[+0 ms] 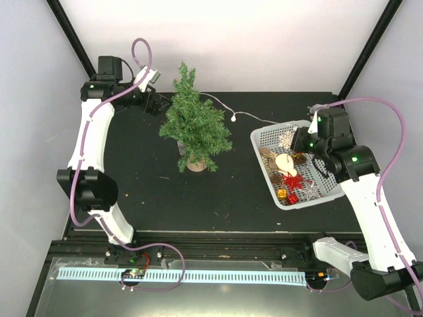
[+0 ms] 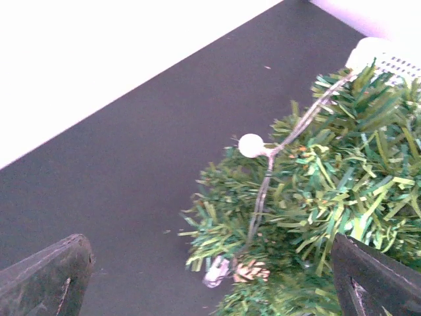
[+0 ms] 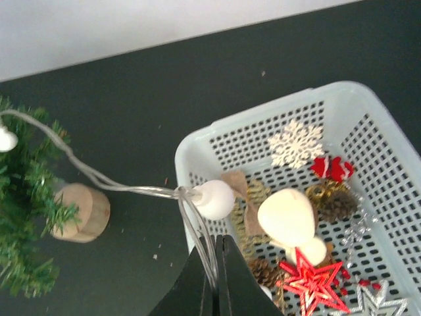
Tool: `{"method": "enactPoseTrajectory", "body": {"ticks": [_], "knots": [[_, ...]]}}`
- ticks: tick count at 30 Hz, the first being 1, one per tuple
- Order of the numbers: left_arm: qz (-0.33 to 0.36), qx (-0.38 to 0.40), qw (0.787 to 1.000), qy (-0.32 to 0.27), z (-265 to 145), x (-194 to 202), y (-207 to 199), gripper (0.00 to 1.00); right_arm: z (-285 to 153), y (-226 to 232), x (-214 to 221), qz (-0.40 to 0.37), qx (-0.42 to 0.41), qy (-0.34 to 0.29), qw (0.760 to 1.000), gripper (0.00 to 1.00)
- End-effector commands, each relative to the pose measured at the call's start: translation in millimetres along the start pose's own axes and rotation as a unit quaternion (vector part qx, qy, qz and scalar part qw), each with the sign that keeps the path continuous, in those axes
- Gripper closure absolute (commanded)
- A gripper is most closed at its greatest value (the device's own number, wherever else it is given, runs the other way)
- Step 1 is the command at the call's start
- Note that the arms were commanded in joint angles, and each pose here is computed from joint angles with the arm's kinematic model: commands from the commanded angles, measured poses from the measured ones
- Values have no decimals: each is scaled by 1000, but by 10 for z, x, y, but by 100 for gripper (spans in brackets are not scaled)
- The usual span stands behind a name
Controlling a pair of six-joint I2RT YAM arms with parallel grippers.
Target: Decorate the small christmas tree
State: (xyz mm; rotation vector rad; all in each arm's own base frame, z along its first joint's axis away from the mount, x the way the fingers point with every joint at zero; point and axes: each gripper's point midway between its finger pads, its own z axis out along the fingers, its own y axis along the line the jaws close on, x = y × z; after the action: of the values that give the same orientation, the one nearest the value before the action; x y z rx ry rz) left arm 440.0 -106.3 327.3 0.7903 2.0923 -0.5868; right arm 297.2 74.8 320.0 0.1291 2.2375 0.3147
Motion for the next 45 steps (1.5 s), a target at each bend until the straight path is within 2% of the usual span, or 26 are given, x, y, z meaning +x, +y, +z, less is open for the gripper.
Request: {"method": "enactPoseTrajectory", "body": {"ticks": [1,6,10,14,17,21,25,27,35,39,45], "knots": [[24,-94,995,-27,-312,-196,185,1,-47,177,246,-37,-32,51,998,99],[61,-127,986,-87,-711,-396,-51,1,-20,508,552,-83,-67,110,988,99],[78,-125,982,-120,-959,-456,-323,1,-80,856,701,-115,-111,136,978,99],[105,-78,981,-145,-1147,-495,-723,1,-229,1259,781,-136,-182,164,960,99],[139,-1,978,-153,-1232,-418,-1159,1,-392,1586,784,-156,-237,177,942,99],[197,122,963,-136,-1252,-100,-1838,7,-600,2057,748,-162,-323,182,915,99],[189,222,953,-87,-1151,263,-2277,23,-568,2398,806,-160,-366,201,894,99],[183,251,947,-77,-1116,354,-2409,28,-510,2515,840,-162,-376,206,889,99],[160,321,932,-50,-932,526,-2702,28,-335,2857,731,-146,-395,194,886,99],[145,341,928,-39,-821,603,-2758,20,-304,2969,657,-136,-405,185,885,99],[136,347,927,-27,-687,698,-2779,16,-311,3037,601,-125,-414,179,884,99]]}}
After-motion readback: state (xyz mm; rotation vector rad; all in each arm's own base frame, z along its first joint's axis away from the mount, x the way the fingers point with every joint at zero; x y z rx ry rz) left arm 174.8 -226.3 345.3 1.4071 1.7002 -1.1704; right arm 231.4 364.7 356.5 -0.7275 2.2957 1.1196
